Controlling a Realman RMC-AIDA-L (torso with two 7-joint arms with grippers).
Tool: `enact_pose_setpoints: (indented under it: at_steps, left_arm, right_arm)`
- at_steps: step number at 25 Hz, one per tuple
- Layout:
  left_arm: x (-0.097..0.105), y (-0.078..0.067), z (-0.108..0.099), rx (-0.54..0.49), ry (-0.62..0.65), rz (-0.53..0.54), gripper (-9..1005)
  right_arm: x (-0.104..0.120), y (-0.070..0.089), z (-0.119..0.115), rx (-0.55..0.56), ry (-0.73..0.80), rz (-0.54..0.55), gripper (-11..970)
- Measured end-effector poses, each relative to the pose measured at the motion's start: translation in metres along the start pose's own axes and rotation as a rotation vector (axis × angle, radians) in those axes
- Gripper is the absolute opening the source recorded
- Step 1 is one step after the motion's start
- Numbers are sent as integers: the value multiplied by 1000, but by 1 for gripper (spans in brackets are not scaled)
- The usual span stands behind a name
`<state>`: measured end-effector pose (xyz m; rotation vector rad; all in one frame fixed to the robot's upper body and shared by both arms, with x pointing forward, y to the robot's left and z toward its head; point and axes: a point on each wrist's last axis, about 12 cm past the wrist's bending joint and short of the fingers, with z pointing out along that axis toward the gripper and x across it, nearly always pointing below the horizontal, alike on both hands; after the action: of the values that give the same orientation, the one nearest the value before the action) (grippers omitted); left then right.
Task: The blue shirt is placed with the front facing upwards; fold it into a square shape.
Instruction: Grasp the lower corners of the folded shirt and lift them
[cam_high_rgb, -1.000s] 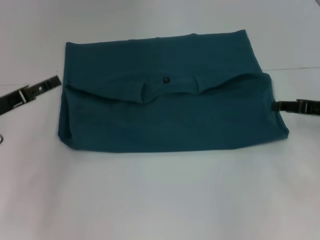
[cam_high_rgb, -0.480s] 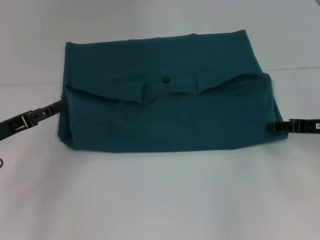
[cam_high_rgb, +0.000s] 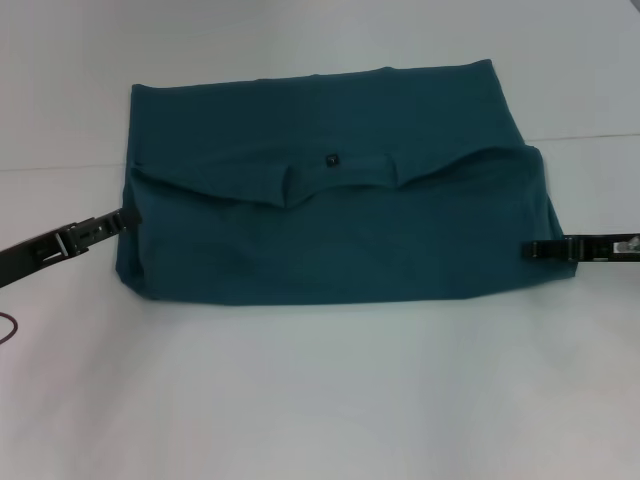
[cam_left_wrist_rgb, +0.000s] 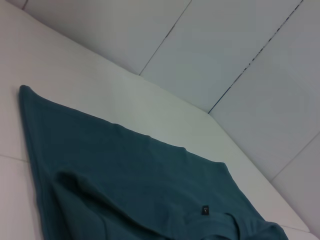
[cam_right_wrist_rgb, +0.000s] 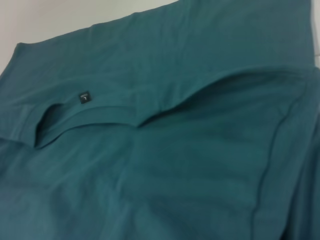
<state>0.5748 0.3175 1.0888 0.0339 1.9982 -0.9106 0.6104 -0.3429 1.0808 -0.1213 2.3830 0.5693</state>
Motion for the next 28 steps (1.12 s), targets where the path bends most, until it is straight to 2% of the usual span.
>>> enact_pose_setpoints:
  at_steps: [4,12,17,23,28]
  left_arm:
    - [0,-1,1,3,4,3,891]
    - [1,-1,1,1,4,3,889]
    - [3,0,0,-5,8,1,888]
    - [8,-2,5,-9,30,27,886]
    - [13,-3,17,-51,66,71,885]
  right_arm:
    - [0,6,5,-15,2,4,606]
    - [2,7,3,-28,10,41,429]
    - [2,6,3,-22,7,44,195]
    - [3,5,2,-26,-2,48,27]
    - [4,4,-1,-33,1,46,27]
